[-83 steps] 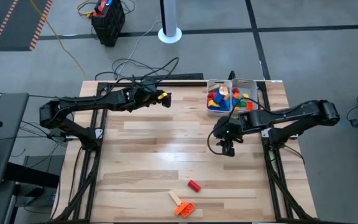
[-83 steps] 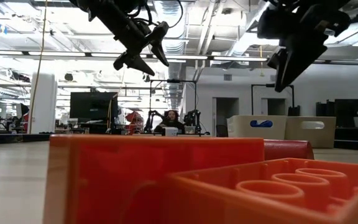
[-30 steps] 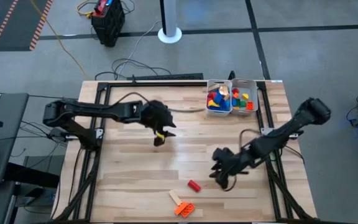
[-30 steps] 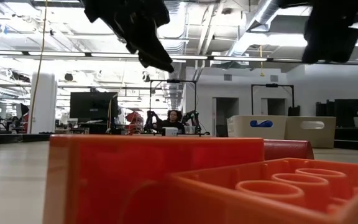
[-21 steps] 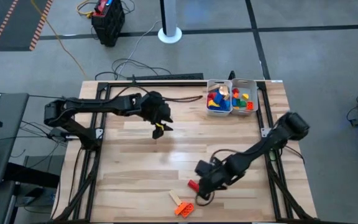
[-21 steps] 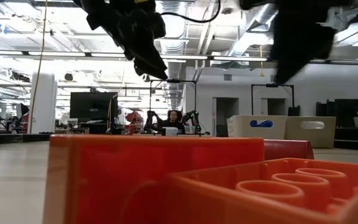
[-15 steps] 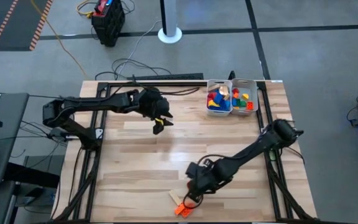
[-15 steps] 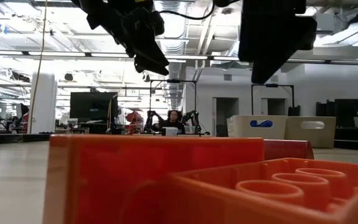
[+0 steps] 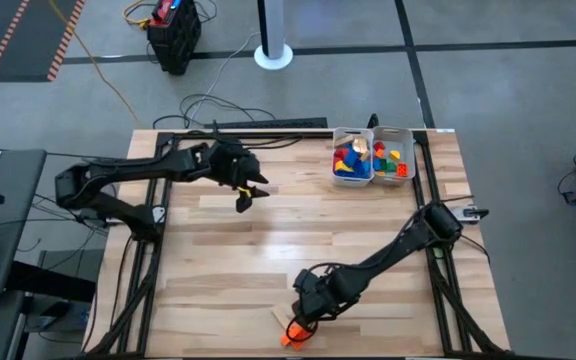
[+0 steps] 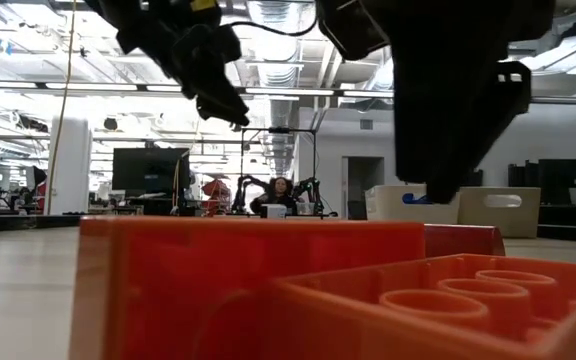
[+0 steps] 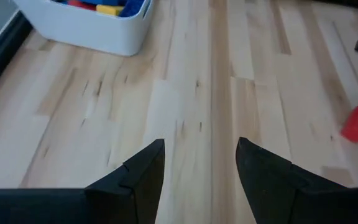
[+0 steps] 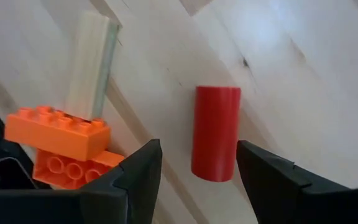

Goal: Sort blocks by size
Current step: Put the large red cylindrical wooden block into the white bin

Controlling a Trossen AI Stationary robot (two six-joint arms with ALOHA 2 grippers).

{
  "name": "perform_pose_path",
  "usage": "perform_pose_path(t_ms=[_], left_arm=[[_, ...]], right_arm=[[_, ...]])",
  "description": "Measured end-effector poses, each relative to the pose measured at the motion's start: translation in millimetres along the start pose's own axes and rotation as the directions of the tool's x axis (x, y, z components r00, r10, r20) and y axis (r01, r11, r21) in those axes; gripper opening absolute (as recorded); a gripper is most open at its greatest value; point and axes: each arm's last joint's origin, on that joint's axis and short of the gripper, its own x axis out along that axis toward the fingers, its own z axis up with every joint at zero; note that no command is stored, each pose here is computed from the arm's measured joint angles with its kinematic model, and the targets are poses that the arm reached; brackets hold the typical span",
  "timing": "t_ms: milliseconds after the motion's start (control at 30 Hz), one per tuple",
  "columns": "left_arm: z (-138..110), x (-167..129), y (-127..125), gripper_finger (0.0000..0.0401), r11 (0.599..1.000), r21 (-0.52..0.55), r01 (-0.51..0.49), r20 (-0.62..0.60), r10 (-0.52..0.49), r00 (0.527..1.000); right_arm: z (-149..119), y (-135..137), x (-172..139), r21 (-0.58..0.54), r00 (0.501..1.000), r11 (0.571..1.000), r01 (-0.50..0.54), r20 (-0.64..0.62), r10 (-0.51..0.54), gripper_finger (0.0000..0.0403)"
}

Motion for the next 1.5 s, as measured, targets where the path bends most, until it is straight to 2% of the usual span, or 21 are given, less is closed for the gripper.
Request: perform_pose_path(t_ms=[267, 533, 667, 900, 1000, 1200, 1367, 1500], left_arm=[[-26, -18, 3, 0.0188, 0.999, -0.015, -0.032, -0.007, 0.032, 0.999], [-43, -17, 4, 0.0188, 0.998, -0.050, -0.040, -0.043, 0.038, 0.998], [-46, -16, 4, 0.0188, 0.997, -0.068, -0.034, -0.054, 0.031, 0.998], [-43, -16, 4, 0.0188, 0.995, -0.096, -0.035, -0.031, 0.032, 0.999], [-43, -16, 4, 0.0188, 0.993, -0.111, -0.034, -0.027, 0.032, 0.999], [-43, -16, 3, 0.0188, 0.992, -0.123, -0.010, -0.023, 0.007, 1.000], [-41, -16, 4, 0.0188, 0.990, -0.140, -0.006, -0.002, 0.006, 1.000], [-39, -16, 4, 0.0188, 0.989, -0.145, -0.008, 0.016, 0.010, 1.000]], right_arm=[[-3, -2, 13, -0.049, 0.999, 0.998, 0.041, -0.019, -0.042, 0.0237], [-1, -3, 28, -0.099, 0.998, 0.993, 0.059, -0.030, -0.062, 0.0232], [1, -3, 34, -0.110, 0.998, 0.993, 0.051, -0.038, -0.055, 0.0214], [6, -8, 43, -0.137, 0.997, 0.991, -0.006, -0.072, -0.004, 0.0155], [8, -11, 44, -0.131, 0.996, 0.991, -0.007, -0.087, -0.005, 0.0153], [23, -22, 44, -0.121, 0.995, 0.993, 0.014, -0.097, -0.026, 0.0157], [42, -44, 34, -0.126, 0.988, 0.987, 0.100, -0.108, -0.113, 0.0153], [61, -64, 15, -0.141, 0.980, 0.978, 0.152, -0.110, -0.168, 0.0153]])
